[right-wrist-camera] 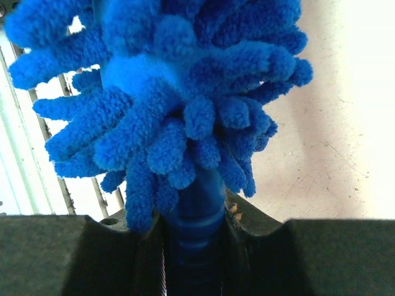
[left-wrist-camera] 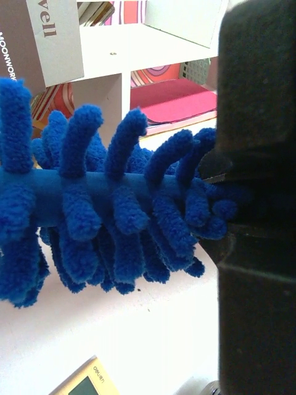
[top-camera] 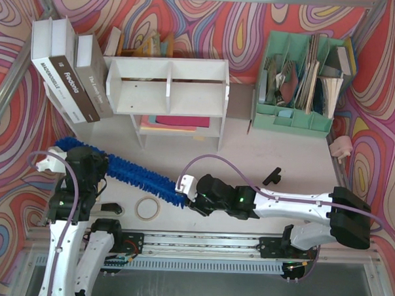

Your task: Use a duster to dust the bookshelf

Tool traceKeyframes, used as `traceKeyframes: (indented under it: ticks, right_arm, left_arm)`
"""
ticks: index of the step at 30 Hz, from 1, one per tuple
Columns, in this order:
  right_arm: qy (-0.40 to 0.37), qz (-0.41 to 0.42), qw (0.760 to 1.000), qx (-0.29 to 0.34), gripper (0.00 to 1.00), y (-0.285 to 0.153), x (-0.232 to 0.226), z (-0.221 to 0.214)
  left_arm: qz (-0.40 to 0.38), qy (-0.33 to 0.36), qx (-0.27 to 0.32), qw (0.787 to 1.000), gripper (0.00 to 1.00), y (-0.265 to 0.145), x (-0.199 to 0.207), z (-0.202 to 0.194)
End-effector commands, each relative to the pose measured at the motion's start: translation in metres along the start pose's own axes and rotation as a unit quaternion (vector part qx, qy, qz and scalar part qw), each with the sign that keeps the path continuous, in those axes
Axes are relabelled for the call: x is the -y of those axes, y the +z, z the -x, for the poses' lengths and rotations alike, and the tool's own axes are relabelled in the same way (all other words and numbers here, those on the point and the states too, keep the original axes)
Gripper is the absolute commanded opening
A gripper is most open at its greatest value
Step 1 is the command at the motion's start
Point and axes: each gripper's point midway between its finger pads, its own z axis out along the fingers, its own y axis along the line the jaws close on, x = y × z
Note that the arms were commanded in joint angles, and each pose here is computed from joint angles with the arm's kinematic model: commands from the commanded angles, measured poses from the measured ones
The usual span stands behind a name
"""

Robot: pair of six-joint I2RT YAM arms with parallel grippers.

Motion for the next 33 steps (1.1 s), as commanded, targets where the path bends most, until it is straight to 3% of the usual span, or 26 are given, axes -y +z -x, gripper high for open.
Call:
traceKeyframes:
  ticks: [1,2,5,11,14,20,27,33]
  right_arm:
    - [0.019,-0.019,0.999,0.017,0.06,0.001,0.007,0.008]
    - [0.020,-0.022,0.999,0.019,0.01,0.000,0.008,0.010]
    - [0.025,-0.032,0.999,0.035,0.00,-0.005,0.011,0.017]
    - [0.030,-0.062,0.996,0.064,0.00,-0.022,0.022,0.029]
    - [0.028,-0.070,0.995,0.070,0.00,-0.032,0.026,0.033]
    - [0.030,-0.072,0.995,0.067,0.00,-0.056,0.026,0.036]
    - [0.073,-0.118,0.984,0.115,0.00,-0.093,0.042,0.054]
    - [0.117,-0.150,0.970,0.152,0.00,-0.107,0.055,0.086]
  left_arm:
    - [-0.007,-0.011,0.004,1.000,0.08,-0.003,0.004,0.003]
    - [-0.006,-0.011,0.004,1.000,0.15,-0.004,0.003,0.003]
    - [-0.002,-0.009,0.011,1.000,0.29,-0.006,-0.001,0.006]
    - [0.019,0.005,0.029,0.999,0.78,-0.017,-0.010,0.017]
    - [0.031,0.023,0.057,0.998,0.97,-0.031,-0.013,0.033]
    - [0.037,0.056,0.139,0.988,0.98,-0.076,-0.010,0.084]
    - [0.043,0.059,0.258,0.963,0.98,-0.127,-0.030,0.134]
    - [0.042,0.097,0.231,0.967,0.98,-0.115,-0.032,0.121]
